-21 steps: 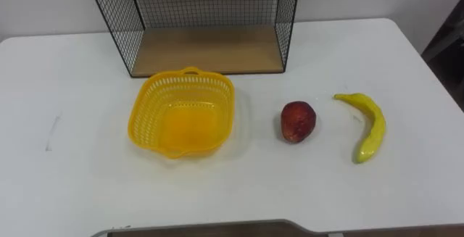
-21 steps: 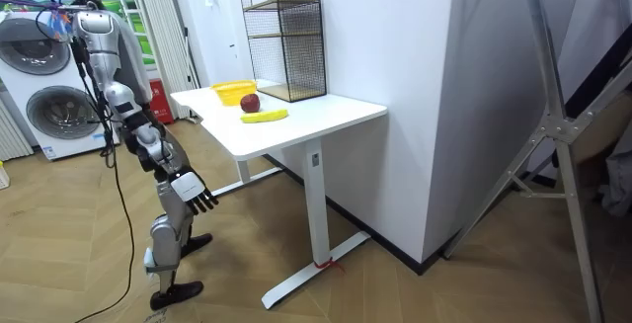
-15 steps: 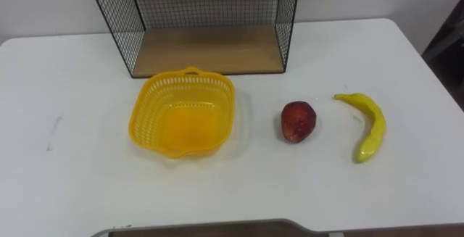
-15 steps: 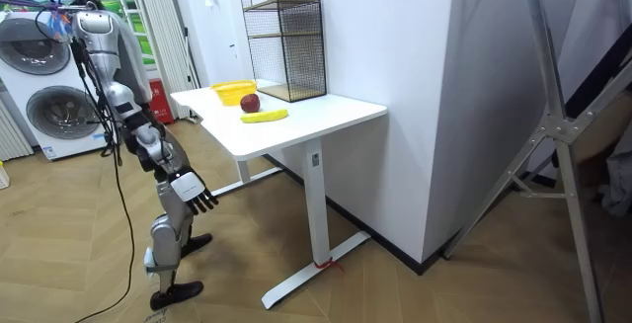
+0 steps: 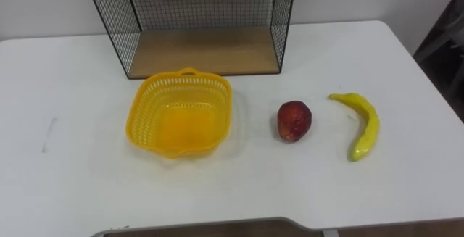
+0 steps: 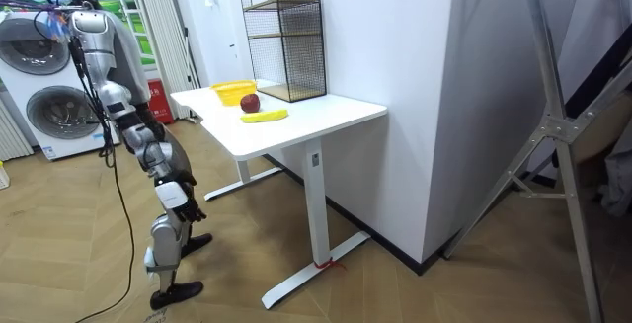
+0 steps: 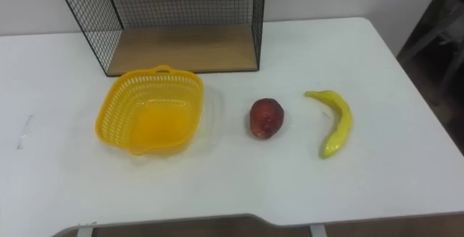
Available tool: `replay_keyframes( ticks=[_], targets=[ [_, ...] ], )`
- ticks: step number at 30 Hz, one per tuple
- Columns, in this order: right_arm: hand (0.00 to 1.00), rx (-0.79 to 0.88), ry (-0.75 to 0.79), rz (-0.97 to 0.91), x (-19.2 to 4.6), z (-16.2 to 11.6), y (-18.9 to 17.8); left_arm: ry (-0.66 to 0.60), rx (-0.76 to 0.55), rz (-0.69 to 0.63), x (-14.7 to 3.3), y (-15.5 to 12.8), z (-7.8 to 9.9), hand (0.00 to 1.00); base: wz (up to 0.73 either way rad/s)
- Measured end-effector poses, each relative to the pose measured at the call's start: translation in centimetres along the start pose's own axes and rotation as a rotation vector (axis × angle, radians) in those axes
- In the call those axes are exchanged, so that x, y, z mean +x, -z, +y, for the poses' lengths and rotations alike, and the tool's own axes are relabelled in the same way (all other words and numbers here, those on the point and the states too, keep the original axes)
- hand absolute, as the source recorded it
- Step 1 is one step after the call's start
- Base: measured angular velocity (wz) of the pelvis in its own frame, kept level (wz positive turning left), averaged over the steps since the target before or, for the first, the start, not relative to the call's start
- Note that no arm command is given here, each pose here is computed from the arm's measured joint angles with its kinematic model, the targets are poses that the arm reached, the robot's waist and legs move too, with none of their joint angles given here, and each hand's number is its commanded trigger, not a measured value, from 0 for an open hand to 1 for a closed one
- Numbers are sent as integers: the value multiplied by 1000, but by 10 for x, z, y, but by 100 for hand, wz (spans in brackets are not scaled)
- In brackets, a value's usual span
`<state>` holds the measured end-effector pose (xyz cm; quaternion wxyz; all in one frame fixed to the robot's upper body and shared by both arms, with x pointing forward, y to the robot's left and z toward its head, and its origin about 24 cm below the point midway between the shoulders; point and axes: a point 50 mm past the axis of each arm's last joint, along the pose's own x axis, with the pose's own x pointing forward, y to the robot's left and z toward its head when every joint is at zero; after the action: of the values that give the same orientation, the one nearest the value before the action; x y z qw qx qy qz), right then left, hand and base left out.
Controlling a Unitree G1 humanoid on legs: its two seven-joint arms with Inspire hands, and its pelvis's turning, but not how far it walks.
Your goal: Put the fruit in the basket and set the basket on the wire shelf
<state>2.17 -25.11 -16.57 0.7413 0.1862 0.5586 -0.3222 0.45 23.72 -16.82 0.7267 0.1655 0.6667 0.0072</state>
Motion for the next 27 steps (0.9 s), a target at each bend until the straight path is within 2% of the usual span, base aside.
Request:
replay_keyframes(
  ticks=[2, 5, 12, 17, 21, 24, 26, 27],
  targets=[
    [0, 223, 55, -11, 0, -8, -3, -30, -32, -9, 0, 1, 4, 0, 0],
    [0, 459, 112, -32, 0, -15, -10, -75, -74, -13, 0, 2, 10, 0, -6],
    [0, 834, 222, -96, -3, -30, -32, -157, -155, -44, -1, -1, 21, 0, -1],
    [0, 1044, 305, -203, -14, -44, -72, -209, -211, -21, -3, 10, 29, 0, -4],
    [0, 1095, 362, -358, -34, -58, -114, -240, -215, -36, -5, 11, 35, 0, -4],
    [0, 1034, 420, -545, -60, -64, -156, -252, -210, -49, -5, 7, 39, 0, 0],
    [0, 959, 449, -732, -89, -60, -189, -257, -223, -63, -5, 5, 39, 0, 0],
    [0, 939, 461, -777, -96, -59, -197, -258, -222, -66, -5, 3, 40, 0, 8]
  ],
)
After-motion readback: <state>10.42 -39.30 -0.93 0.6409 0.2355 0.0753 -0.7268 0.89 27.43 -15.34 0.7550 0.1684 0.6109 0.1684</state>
